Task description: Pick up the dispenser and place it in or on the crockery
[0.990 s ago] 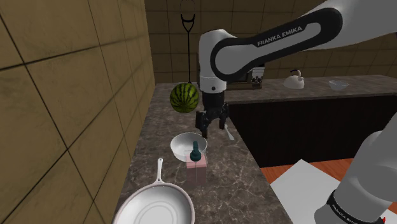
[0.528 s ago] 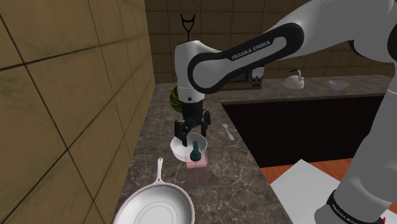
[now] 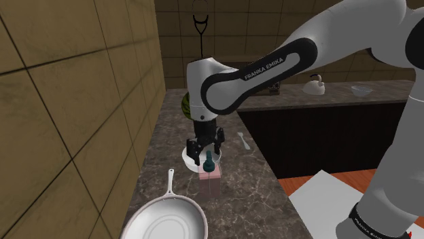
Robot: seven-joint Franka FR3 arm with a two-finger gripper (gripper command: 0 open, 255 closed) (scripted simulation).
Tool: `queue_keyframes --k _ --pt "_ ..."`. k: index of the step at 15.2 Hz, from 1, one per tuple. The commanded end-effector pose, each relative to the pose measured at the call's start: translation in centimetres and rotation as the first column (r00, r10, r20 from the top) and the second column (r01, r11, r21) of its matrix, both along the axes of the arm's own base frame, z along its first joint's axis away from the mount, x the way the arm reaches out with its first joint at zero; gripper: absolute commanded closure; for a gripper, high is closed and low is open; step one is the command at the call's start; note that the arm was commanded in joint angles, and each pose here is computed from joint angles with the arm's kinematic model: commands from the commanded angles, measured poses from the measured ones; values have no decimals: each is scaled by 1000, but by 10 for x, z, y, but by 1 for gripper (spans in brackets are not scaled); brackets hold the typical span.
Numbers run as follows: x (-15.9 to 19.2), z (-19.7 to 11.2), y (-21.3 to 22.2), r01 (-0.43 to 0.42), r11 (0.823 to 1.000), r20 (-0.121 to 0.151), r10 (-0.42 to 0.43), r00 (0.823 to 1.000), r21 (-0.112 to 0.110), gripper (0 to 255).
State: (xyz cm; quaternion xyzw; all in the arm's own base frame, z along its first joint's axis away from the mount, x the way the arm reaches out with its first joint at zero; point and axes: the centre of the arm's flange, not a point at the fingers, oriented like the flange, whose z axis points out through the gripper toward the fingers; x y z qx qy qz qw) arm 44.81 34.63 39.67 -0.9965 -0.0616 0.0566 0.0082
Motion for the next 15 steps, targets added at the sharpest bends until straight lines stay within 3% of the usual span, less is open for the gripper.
queue_keyframes --k 1,6,7,15 --pt "0 -1 0 0 1000 0 0 1000 0 0" --pt "0 -1 0 0 1000 0 0 1000 0 0" --pt "0 -1 0 0 1000 0 0 1000 0 255" --pt "0 -1 0 0 1000 0 0 1000 0 255"
